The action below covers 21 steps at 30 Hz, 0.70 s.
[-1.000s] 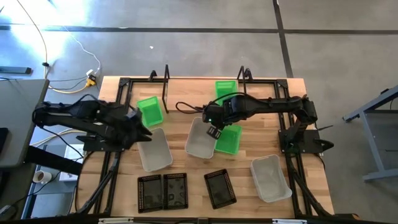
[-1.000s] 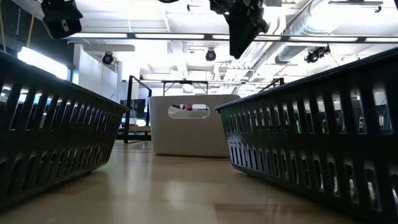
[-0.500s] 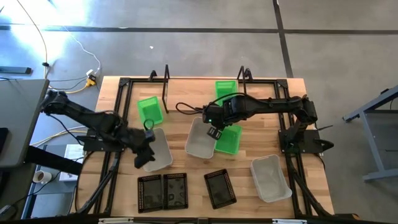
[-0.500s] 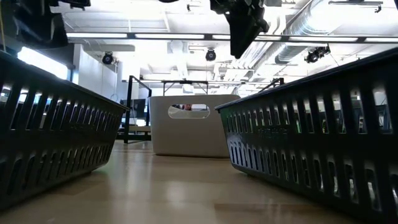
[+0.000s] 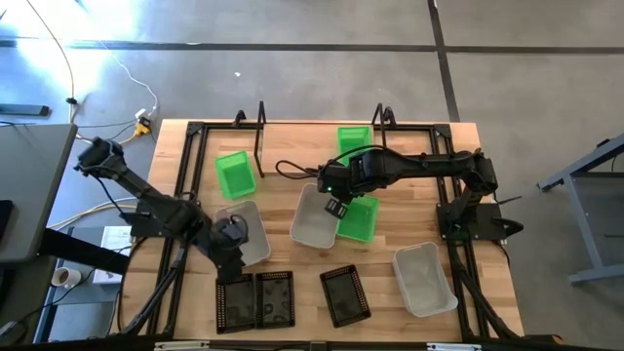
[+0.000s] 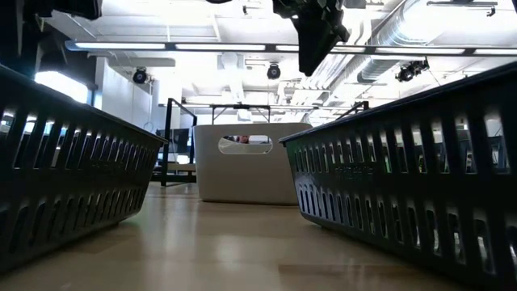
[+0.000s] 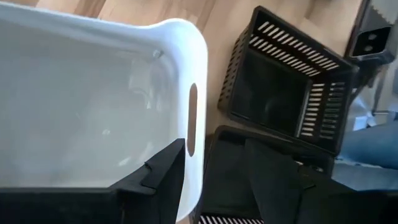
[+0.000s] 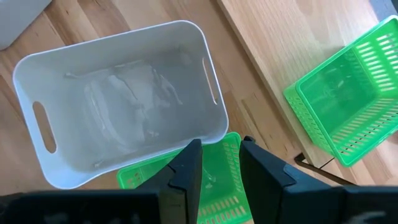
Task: Stack baskets on shelf by color
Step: Put the top left gray bin on the shelf
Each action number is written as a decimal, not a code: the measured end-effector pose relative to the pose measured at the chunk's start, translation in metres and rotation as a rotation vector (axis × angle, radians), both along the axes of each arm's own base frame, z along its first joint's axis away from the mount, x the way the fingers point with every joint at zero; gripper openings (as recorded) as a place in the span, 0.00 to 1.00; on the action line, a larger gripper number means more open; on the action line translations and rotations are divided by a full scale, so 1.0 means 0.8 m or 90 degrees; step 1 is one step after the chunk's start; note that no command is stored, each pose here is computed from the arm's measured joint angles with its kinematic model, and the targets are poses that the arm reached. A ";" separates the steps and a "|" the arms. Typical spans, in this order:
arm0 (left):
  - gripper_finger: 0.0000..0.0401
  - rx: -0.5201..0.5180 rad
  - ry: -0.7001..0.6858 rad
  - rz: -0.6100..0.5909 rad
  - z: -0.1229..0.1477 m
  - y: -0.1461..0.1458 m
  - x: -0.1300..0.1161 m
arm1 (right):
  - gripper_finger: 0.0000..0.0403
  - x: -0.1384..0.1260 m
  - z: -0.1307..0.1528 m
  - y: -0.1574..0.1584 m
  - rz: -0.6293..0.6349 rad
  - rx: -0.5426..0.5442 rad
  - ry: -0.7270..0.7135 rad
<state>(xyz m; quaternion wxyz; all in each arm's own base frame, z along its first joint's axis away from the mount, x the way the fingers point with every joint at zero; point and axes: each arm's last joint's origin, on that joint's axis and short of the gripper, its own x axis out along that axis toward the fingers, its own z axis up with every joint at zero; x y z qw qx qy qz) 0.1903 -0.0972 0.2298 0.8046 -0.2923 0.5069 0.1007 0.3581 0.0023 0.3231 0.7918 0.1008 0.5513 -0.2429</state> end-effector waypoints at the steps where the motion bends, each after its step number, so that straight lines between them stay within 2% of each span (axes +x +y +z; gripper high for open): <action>1: 0.39 0.004 0.006 -0.002 -0.003 -0.002 0.001 | 0.23 0.000 0.000 0.000 0.000 0.000 0.000; 21: 0.39 0.087 0.102 -0.005 -0.053 -0.026 0.016 | 0.23 0.000 0.000 0.000 0.012 -0.001 0.003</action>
